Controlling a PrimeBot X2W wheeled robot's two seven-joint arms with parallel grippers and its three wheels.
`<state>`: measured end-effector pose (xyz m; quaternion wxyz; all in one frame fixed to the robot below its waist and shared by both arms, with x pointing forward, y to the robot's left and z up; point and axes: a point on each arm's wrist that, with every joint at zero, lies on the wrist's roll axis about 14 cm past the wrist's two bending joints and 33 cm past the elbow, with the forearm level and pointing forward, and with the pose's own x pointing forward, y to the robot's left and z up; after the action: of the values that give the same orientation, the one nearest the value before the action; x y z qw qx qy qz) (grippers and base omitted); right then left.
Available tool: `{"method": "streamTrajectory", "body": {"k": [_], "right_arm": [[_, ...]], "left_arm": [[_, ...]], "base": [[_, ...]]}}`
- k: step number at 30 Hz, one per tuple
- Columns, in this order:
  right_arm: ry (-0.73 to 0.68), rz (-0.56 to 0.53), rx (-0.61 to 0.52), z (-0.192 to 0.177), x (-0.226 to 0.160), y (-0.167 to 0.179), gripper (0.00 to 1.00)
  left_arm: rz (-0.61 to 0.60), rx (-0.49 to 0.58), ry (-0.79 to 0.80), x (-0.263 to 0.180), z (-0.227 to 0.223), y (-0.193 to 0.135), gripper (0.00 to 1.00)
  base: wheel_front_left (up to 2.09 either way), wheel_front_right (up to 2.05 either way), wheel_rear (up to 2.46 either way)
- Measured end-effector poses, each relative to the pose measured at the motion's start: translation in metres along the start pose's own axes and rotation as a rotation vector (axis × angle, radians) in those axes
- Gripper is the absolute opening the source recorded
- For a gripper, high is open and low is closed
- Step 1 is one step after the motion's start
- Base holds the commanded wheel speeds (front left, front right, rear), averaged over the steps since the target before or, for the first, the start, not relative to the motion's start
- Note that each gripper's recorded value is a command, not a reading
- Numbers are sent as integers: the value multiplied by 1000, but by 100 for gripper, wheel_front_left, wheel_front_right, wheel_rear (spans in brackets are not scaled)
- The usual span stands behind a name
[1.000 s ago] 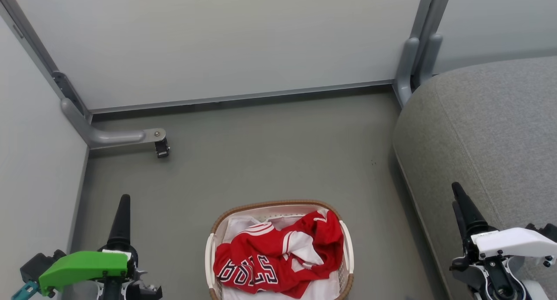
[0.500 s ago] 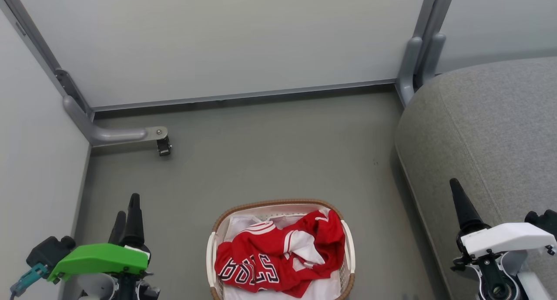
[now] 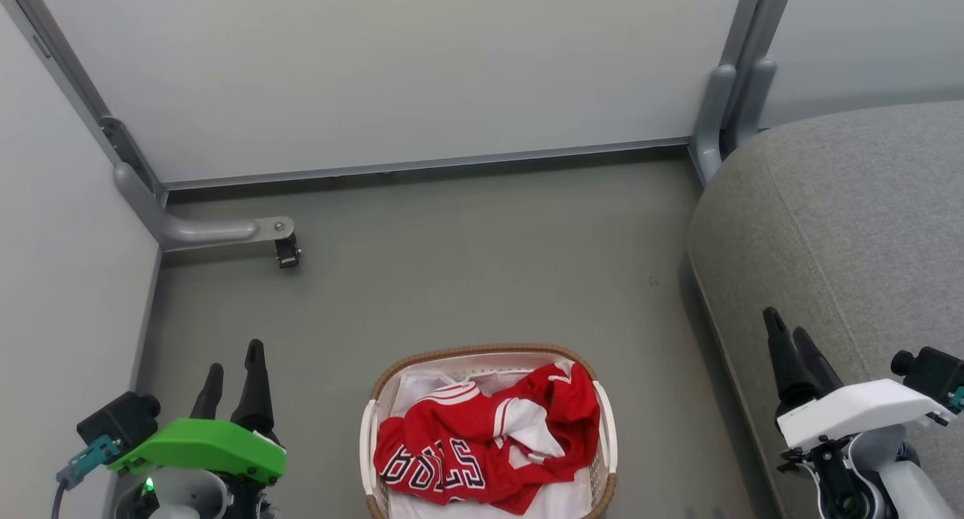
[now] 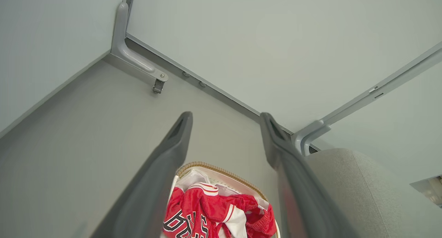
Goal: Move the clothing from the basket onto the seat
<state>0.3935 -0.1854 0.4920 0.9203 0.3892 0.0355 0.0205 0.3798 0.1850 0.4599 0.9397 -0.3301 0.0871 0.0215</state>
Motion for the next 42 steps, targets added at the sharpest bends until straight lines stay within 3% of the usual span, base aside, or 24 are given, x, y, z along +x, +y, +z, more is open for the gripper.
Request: {"method": "streamTrajectory", "body": {"k": [10, 42], "right_arm": [[24, 30, -155, -6, 4, 5, 100], [56, 81, -481, -21, 6, 5, 100]], "left_arm": [[5, 166, 7, -1, -3, 3, 100], [-3, 509, -16, -5, -10, 5, 100]], "base": [[0, 0, 0], [0, 0, 0]]}}
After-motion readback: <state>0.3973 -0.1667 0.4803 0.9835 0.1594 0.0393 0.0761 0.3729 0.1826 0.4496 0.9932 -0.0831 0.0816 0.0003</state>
